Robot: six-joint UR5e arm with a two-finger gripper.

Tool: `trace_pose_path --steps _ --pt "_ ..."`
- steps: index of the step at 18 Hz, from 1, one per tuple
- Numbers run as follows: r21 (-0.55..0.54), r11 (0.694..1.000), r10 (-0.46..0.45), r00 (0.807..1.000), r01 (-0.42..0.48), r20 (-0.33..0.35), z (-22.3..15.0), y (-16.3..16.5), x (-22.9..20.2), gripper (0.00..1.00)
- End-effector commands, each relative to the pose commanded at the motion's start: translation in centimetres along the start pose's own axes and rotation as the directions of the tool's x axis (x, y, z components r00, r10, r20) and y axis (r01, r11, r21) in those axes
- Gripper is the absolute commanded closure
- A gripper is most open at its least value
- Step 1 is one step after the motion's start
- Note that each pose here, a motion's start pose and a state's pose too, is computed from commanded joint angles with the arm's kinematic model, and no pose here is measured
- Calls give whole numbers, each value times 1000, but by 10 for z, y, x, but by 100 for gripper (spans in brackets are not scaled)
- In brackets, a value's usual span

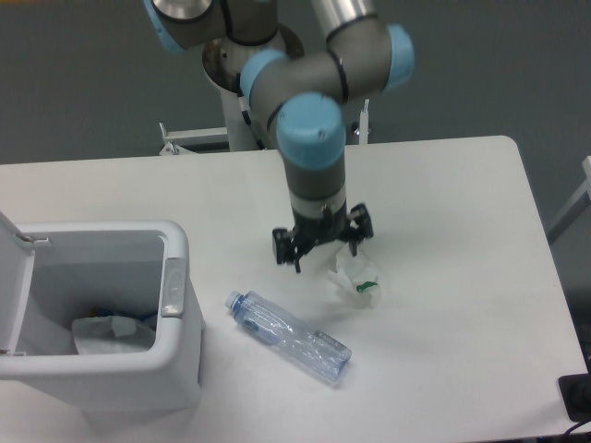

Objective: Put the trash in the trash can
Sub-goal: 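Close the gripper on the crumpled plastic wrapper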

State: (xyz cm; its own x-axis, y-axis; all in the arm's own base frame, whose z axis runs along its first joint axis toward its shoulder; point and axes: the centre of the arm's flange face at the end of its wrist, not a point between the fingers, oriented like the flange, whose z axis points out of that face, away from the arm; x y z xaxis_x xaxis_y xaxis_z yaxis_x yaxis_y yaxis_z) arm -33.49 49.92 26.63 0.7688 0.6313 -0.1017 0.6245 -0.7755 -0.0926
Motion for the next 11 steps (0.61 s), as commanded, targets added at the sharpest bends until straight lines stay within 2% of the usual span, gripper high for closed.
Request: trace_pose_path --steps 2,5,11 --pt "-12 1000 1 1000 -1 25 20 0 0 0" --pt "-40 999 33 992 -29 122 38 7 4 0" --pt "-84 996 44 989 -32 141 59 13 1 0"
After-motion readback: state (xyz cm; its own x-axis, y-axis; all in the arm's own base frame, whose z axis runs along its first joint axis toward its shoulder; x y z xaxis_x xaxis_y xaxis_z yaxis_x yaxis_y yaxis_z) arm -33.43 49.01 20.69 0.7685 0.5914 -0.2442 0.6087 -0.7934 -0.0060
